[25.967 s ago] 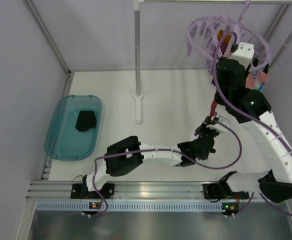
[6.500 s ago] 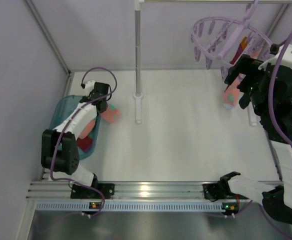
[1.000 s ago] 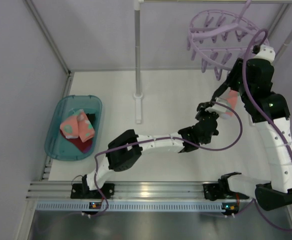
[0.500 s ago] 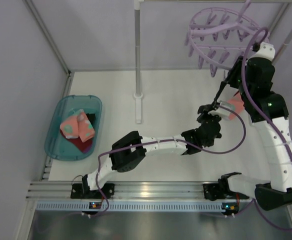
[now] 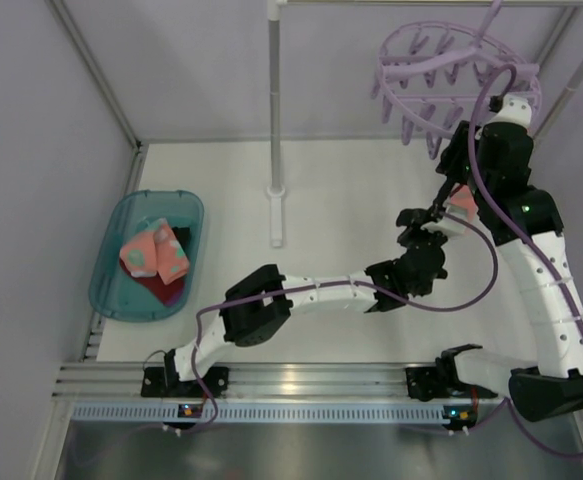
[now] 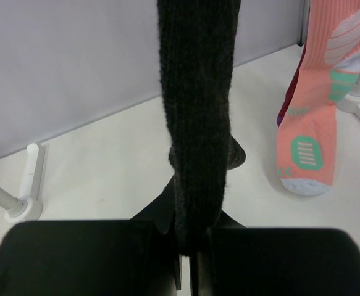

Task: Remove the socks clipped to the hanger

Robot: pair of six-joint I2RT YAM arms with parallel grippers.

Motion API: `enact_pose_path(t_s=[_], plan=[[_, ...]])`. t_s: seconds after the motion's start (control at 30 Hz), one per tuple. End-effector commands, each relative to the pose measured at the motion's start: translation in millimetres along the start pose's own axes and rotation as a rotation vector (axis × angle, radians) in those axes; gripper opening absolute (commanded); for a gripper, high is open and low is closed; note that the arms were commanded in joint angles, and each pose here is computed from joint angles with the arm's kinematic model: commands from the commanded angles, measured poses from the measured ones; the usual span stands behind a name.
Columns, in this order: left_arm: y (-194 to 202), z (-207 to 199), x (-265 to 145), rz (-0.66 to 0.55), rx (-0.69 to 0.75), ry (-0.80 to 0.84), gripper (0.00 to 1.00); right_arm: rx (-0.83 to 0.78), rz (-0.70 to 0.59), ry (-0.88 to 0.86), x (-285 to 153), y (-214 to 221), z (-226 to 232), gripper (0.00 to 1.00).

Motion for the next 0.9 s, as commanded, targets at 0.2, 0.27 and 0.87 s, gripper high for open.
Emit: enact_pose_path(t_s=[0.2,0.27,0.87], plan=[[-21.7,-6.1,-7.4,-0.018,-0.024,-0.059,0.00,0.053,-0.159,-0.011,-12.0,-33.7,2.0,0.43],[-20.7,-7.4,-8.3,-0.012,-0.015,-0.065,0.00,0.050,-0.168,-0.013,-12.9,-36.2,2.5,0.42],[-17.2,-8.2,-10.8,-0.001,0.011,-0.072,0.00,0.047,-0.164,0.026,-2.2,-36.1,1.9,0.00]])
Point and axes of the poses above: each gripper's point midway between its finger pads, its own x axis out along the fingers, its own z axis along the line the jaws close on, y = z × x, the point moved 5 cm from there along -x, back along the fingers, and after that the axes turned 15 degrees about x, right-handed, at the moved point
